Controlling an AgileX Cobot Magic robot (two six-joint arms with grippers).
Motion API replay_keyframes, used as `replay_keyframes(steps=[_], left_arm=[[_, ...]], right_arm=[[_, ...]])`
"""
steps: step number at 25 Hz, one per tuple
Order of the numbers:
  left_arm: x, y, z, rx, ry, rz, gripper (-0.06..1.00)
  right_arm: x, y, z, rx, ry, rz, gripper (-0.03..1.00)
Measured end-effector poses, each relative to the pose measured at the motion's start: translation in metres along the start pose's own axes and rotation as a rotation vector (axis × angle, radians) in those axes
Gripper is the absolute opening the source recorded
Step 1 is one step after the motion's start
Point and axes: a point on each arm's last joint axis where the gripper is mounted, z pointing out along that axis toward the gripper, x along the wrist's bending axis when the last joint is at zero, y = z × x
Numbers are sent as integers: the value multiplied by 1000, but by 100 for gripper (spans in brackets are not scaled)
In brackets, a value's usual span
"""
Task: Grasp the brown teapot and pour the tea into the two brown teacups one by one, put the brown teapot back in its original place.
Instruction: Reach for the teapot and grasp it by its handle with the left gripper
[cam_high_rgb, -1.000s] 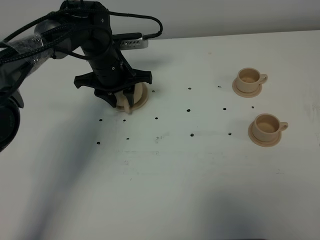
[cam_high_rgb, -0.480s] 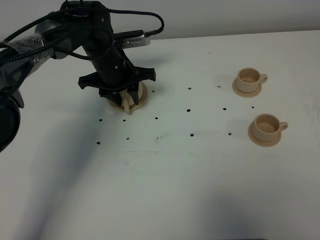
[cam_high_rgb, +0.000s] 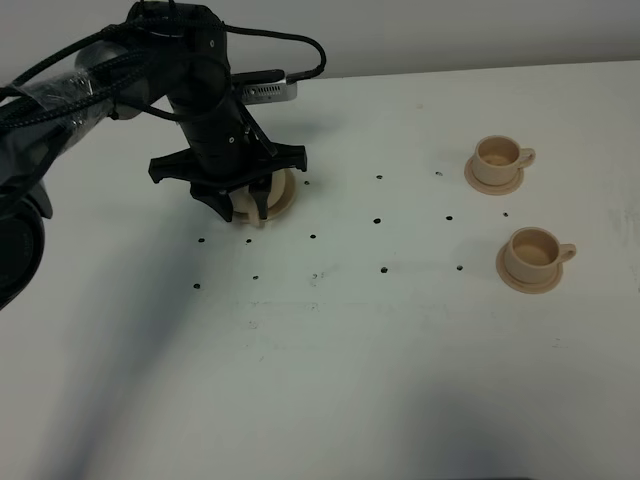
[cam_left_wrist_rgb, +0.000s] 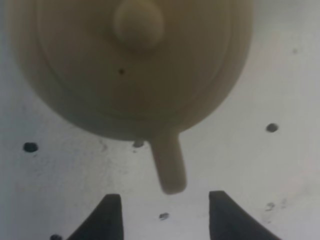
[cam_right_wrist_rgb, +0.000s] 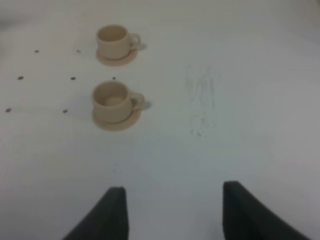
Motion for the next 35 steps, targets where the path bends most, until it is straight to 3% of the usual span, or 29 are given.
replay_keyframes(steps=[5, 13, 25, 35], left_arm=[[-4, -2, 0, -6, 37, 0, 43], [-16, 0, 0, -75, 4, -2, 43], [-16, 1, 0, -87, -4, -69, 43], [-14, 3, 0, -104, 13, -68, 43]], right_arm=[[0, 0, 0, 0, 0, 0, 42], [0, 0, 0, 0, 0, 0, 42], [0, 0, 0, 0, 0, 0, 42], [0, 0, 0, 0, 0, 0, 42]])
